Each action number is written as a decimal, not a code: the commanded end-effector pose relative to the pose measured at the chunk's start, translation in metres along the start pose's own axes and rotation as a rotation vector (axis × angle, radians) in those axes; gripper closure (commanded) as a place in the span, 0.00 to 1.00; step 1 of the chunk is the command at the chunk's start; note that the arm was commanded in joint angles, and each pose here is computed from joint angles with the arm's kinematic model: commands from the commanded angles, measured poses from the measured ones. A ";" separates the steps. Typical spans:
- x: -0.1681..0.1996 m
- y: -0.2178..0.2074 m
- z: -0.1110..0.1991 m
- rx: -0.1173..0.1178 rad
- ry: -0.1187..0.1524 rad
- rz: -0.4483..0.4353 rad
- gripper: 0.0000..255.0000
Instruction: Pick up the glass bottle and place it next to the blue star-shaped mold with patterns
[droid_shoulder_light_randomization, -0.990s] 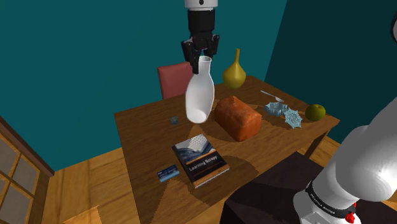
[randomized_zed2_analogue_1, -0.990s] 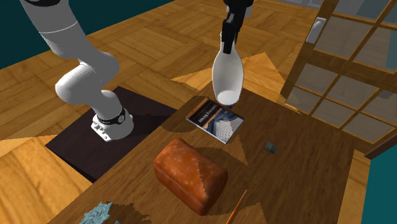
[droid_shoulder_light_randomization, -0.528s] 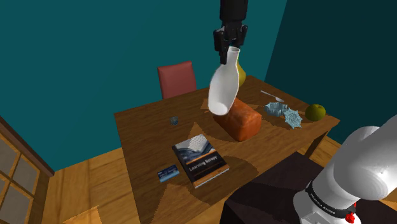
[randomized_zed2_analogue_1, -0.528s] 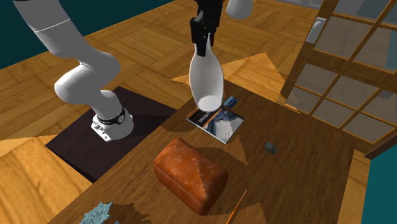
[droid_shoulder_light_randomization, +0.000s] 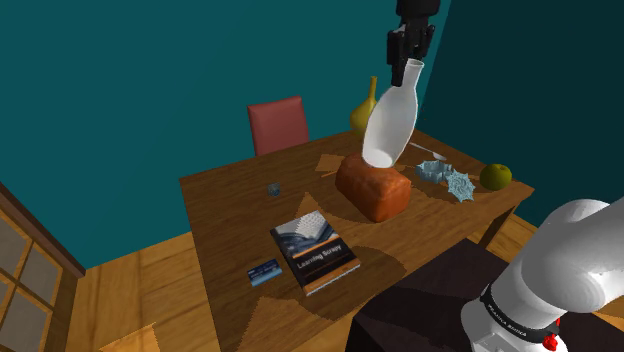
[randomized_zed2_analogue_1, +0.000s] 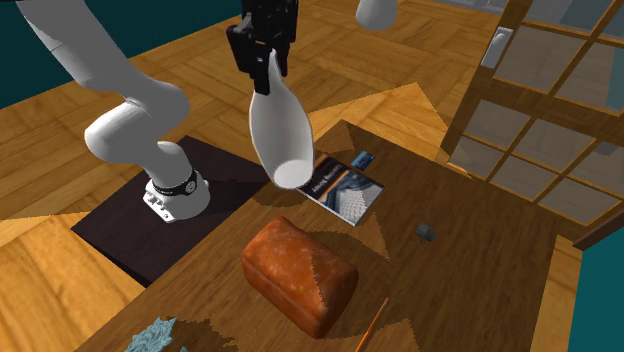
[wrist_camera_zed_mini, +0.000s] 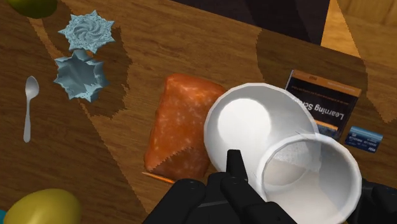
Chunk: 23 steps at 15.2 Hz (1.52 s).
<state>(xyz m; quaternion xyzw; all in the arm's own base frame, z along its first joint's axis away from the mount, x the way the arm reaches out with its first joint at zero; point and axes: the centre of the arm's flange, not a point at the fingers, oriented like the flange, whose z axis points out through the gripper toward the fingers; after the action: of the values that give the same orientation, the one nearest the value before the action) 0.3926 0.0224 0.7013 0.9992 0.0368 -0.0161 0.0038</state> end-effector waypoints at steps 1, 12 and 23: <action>-0.017 0.021 -0.006 0.001 0.000 -0.001 1.00; -0.093 0.140 -0.039 0.001 0.000 -0.001 1.00; -0.164 0.252 -0.065 0.001 0.000 -0.001 1.00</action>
<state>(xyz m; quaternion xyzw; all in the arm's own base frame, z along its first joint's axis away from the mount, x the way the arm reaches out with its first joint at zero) 0.2531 -0.2343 0.7717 0.9992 0.0366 -0.0161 0.0033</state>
